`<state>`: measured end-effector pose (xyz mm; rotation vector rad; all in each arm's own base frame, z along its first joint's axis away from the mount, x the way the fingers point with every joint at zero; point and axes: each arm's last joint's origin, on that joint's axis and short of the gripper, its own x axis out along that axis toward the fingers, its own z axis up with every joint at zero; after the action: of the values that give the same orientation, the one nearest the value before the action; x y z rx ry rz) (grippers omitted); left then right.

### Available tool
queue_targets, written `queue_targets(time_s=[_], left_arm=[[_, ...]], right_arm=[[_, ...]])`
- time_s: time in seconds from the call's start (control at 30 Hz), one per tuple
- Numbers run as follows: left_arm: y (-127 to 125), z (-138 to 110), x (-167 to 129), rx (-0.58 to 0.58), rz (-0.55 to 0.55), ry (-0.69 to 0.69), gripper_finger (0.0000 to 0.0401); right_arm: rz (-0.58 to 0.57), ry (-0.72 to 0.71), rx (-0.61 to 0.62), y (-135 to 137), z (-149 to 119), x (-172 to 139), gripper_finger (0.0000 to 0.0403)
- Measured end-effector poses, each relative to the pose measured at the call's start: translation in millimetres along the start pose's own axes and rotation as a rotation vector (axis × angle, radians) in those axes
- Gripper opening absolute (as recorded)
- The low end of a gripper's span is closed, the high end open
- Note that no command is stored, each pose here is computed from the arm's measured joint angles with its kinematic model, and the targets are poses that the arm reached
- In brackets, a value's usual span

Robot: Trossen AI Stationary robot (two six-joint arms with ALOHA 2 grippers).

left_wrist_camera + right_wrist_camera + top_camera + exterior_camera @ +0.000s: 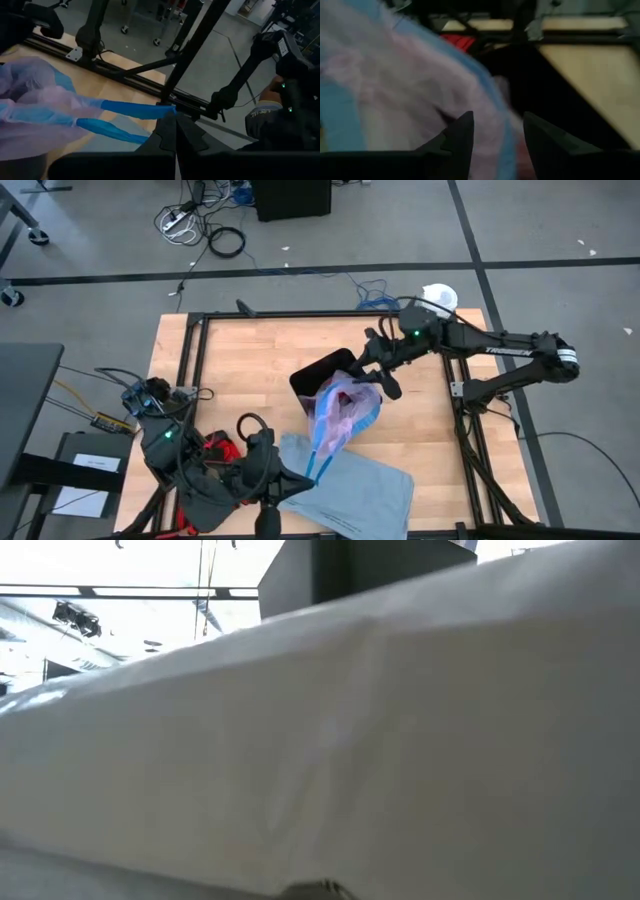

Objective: Place trash/remove bag and relplace
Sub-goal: Remove the pink trash bag from the trash bin

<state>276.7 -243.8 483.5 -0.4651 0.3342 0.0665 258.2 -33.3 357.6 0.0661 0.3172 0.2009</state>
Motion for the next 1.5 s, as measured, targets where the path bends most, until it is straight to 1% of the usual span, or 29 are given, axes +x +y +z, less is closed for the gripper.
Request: queue_targets(time_s=[0.1,0.2,0.27,0.37,0.43,0.53,0.6,0.63,0.73,0.77,0.87,1.0,1.13,1.2,1.33,1.4,1.5], left_arm=[[-0.3,-0.4,-0.1,-0.019,-0.001,0.001,0.0003],[-0.3,-0.4,-0.3,-0.016,-0.001,0.001,0.0003],[0.1,-0.9,-0.3,-0.011,0.003,0.005,0.0003],[0.0,-0.5,-0.2,-0.013,0.001,0.002,0.0003],[0.2,-0.8,-0.2,-0.010,0.003,0.005,0.0003],[0.2,-0.8,-0.2,-0.010,0.003,0.004,0.0003],[0.2,-0.8,-0.2,-0.010,0.003,0.005,0.0003],[0.2,-0.8,-0.2,-0.009,0.003,0.004,0.0003],[0.5,-1.1,-0.2,-0.006,0.006,0.007,0.0003],[0.9,-1.5,-0.2,-0.002,0.009,0.010,0.0003],[2.3,-2.8,-0.2,0.012,0.020,0.022,0.0003],[5.3,-4.8,-0.1,0.034,0.044,0.041,0.0003],[12.5,-1.3,4.2,0.085,0.109,0.014,0.0003],[18.3,3.6,9.0,0.118,0.151,-0.009,0.0003],[29.8,13.6,18.8,0.167,0.198,-0.024,0.0003],[35.1,18.0,23.3,0.202,0.219,-0.027,0.0003],[43.2,25.2,29.7,0.221,0.248,-0.036,0.0003]], right_arm=[[0.039,0.038,0.008,1.5,-4.1,1.5,0.0169],[0.007,0.076,-0.007,2.2,-7.8,1.7,0.0168],[-0.019,0.111,-0.029,1.5,-11.2,1.5,0.0161],[-0.013,0.171,-0.068,-1.1,-18.6,8.4,0.0146],[-0.011,0.208,-0.078,-4.2,-24.3,17.0,0.0138],[-0.010,0.225,-0.081,-8.8,-29.3,29.2,0.0128],[-0.026,0.232,-0.081,-11.0,-30.9,33.7,0.0112],[-0.033,0.233,-0.082,-11.3,-31.1,34.0,0.0097],[-0.058,0.228,-0.102,-10.9,-29.8,30.8,0.0029],[-0.066,0.215,-0.124,-9.9,-27.3,27.4,0.0015],[-0.145,0.137,-0.181,-5.2,-14.4,13.2,0.0003],[-0.218,0.036,-0.266,4.0,2.6,-12.7,0.0000],[-0.251,-0.125,-0.406,16.1,27.5,-44.1,0.0000],[-0.257,-0.185,-0.444,20.6,38.5,-56.1,0.0000],[-0.270,-0.255,-0.477,26.1,59.6,-72.3,0.0000],[-0.253,-0.270,-0.484,27.9,67.4,-75.9,0.0000],[-0.224,-0.279,-0.482,28.6,74.2,-75.4,0.0000]])
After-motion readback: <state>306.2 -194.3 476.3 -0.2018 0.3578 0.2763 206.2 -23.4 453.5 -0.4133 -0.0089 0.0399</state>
